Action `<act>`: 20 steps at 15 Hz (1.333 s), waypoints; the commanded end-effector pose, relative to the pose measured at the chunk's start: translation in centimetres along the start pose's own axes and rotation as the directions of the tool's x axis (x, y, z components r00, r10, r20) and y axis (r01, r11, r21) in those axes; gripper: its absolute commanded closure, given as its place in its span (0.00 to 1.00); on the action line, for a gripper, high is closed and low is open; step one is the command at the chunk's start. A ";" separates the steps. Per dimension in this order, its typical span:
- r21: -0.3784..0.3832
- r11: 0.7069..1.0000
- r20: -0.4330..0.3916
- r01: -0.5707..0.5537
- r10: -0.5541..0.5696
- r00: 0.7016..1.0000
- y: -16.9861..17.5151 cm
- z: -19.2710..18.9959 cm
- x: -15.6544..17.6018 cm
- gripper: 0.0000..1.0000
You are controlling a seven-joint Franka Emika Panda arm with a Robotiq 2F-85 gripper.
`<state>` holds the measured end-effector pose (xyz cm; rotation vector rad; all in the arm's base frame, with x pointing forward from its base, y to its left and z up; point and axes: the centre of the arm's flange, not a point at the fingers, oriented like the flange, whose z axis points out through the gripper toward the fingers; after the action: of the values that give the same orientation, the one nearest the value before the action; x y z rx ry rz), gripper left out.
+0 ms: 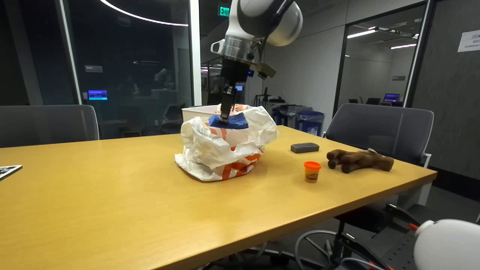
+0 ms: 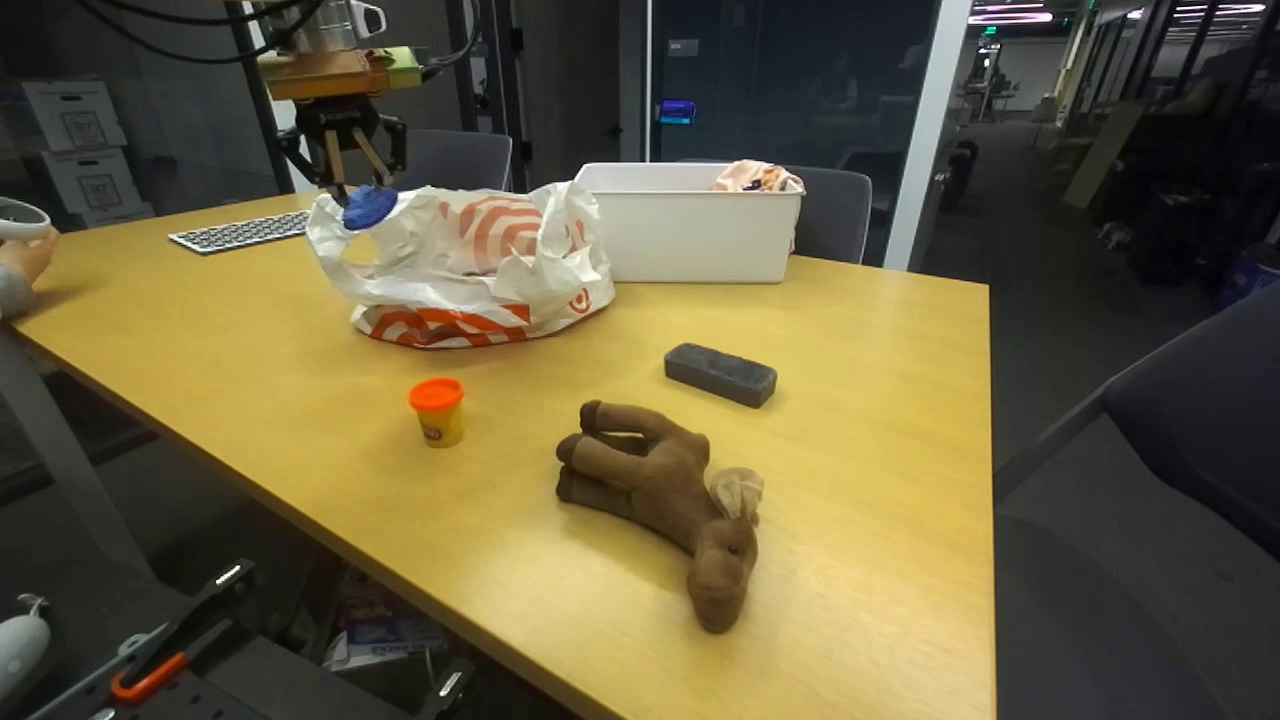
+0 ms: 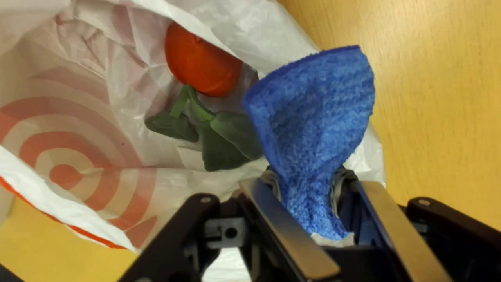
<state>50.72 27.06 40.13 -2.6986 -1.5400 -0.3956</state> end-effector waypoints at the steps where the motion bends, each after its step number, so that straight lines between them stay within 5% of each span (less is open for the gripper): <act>1: 0.089 0.987 0.008 0.131 -0.133 0.991 4.2 0.3 6.1 0.84; 6: -0.006 0.949 0.098 0.314 -0.312 0.945 8.6 -1.1 7.3 0.83; 11: 0.059 0.936 0.101 0.346 -0.351 0.931 10.9 -0.1 6.0 0.83; 12: 0.071 0.934 0.099 0.351 -0.357 0.929 11.0 0.1 5.9 0.45; 14: 0.096 0.926 0.081 0.366 -0.374 0.924 10.9 -0.2 5.6 0.39; 19: 0.128 0.923 0.022 0.363 -0.369 0.929 10.7 -2.0 3.9 0.01; 20: 0.122 0.930 0.008 0.346 -0.349 0.937 11.1 -2.2 3.3 0.00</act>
<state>61.80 25.84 42.36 -2.3819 -2.0183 -0.2160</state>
